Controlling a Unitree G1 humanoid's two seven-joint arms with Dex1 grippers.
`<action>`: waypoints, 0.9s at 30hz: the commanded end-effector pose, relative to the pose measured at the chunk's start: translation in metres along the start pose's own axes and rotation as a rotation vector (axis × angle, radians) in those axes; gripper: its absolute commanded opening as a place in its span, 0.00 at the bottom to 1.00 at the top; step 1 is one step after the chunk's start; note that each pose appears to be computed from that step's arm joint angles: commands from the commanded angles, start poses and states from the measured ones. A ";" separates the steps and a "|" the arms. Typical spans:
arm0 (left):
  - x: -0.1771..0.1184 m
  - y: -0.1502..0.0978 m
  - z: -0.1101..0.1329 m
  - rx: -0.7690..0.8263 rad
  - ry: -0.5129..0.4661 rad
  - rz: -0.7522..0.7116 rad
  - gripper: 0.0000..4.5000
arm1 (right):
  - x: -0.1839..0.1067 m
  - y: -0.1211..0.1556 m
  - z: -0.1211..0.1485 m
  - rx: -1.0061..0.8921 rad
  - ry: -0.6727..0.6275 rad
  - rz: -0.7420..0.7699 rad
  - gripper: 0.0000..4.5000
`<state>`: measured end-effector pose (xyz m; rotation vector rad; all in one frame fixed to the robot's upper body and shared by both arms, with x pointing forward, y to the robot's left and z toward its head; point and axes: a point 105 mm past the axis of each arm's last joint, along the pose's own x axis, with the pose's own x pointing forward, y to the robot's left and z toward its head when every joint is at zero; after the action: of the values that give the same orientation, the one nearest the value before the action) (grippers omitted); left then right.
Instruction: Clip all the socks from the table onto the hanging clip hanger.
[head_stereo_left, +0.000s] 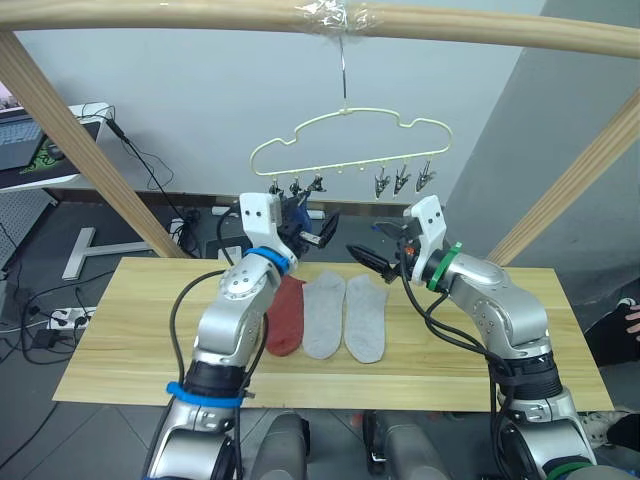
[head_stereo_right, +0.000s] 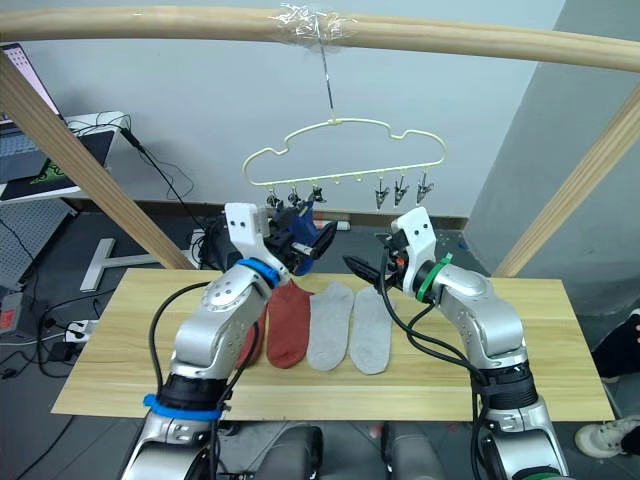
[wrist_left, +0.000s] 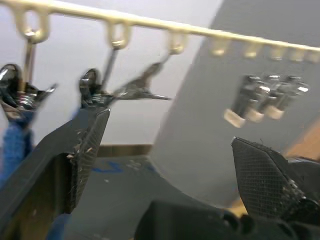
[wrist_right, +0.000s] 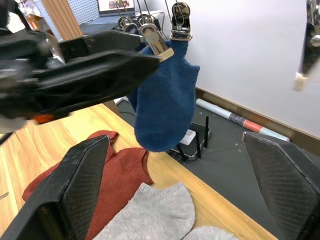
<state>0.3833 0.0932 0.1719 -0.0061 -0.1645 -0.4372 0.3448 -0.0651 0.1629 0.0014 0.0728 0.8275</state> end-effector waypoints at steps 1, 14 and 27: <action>0.008 0.004 0.016 0.074 -0.082 0.019 1.00 | -0.006 -0.001 0.017 -0.021 -0.063 -0.022 0.99; 0.023 -0.012 0.018 0.074 -0.112 -0.089 1.00 | -0.010 -0.006 0.018 -0.020 -0.067 -0.053 0.99; -0.020 0.005 0.030 0.116 -0.163 0.036 1.00 | -0.013 -0.009 0.023 -0.018 -0.088 -0.066 0.99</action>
<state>0.3721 0.1033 0.1797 0.0601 -0.2824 -0.4078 0.3471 -0.0779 0.1698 0.0201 0.0480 0.7587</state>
